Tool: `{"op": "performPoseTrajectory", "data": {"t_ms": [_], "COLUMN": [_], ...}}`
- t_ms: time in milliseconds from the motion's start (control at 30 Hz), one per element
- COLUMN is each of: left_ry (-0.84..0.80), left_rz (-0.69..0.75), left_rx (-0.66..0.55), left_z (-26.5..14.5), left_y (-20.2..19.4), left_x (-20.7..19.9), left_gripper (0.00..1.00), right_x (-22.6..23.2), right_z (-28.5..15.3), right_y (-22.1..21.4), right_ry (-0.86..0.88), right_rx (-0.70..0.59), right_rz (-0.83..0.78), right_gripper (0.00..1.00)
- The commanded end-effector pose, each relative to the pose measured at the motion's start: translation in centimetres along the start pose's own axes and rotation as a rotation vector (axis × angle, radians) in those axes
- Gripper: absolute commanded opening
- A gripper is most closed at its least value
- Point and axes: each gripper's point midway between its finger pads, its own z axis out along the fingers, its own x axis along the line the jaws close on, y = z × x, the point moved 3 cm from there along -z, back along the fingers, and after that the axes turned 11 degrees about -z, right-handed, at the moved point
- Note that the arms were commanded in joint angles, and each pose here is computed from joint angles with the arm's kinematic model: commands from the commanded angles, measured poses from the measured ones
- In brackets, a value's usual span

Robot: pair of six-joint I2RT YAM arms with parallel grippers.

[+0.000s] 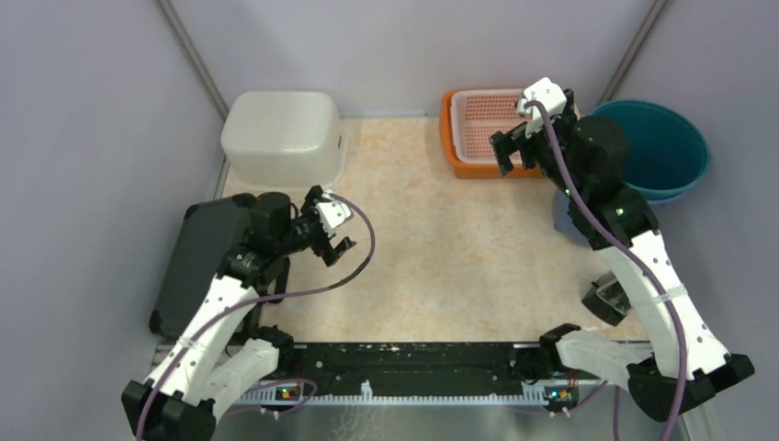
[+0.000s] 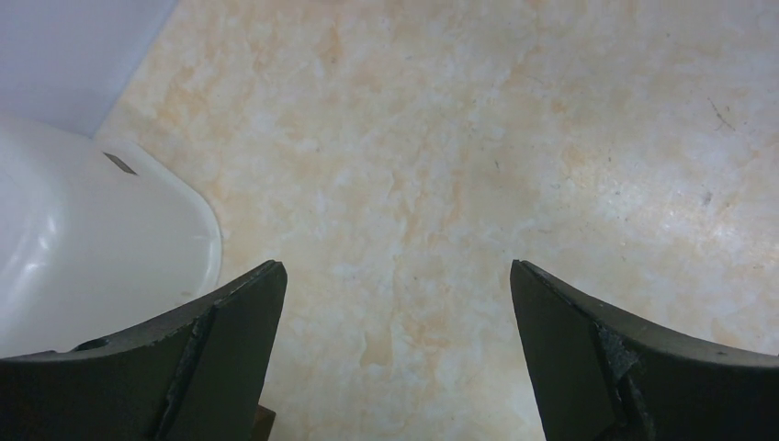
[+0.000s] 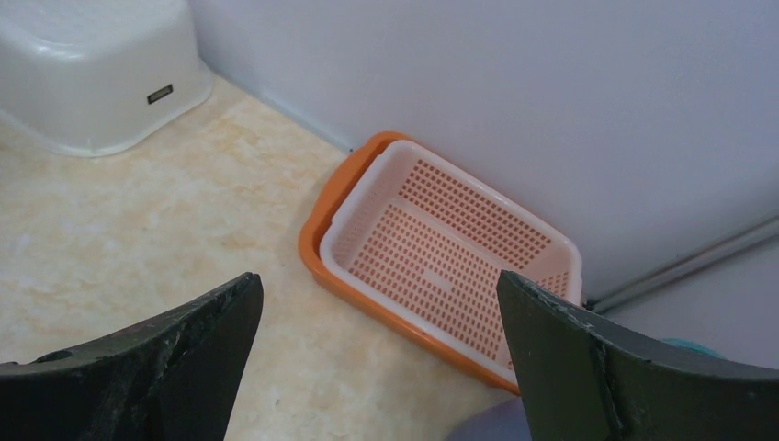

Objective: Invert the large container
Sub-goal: Pick up the container from the container.

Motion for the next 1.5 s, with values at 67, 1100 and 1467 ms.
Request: {"op": "performPoseTrajectory", "data": {"t_ms": [67, 1100, 1467], "left_ry": [-0.034, -0.112, -0.107], "left_rz": [0.056, 0.054, 0.044], "left_rx": [-0.059, -0.043, -0.024], "left_z": [-0.8, 0.2, 0.6], "left_y": [1.0, -1.1, -1.6], "left_x": [-0.7, -2.0, -1.7], "left_gripper": [0.99, 0.99, 0.99], "right_x": [-0.9, 5.8, 6.3], "right_z": [2.3, 21.0, 24.5], "right_y": [-1.7, -13.5, -17.2], "right_ry": [-0.054, 0.055, 0.104], "right_rx": [0.139, 0.415, 0.448], "right_rz": [0.039, 0.301, 0.379], "right_gripper": [0.99, 0.86, 0.67]}}
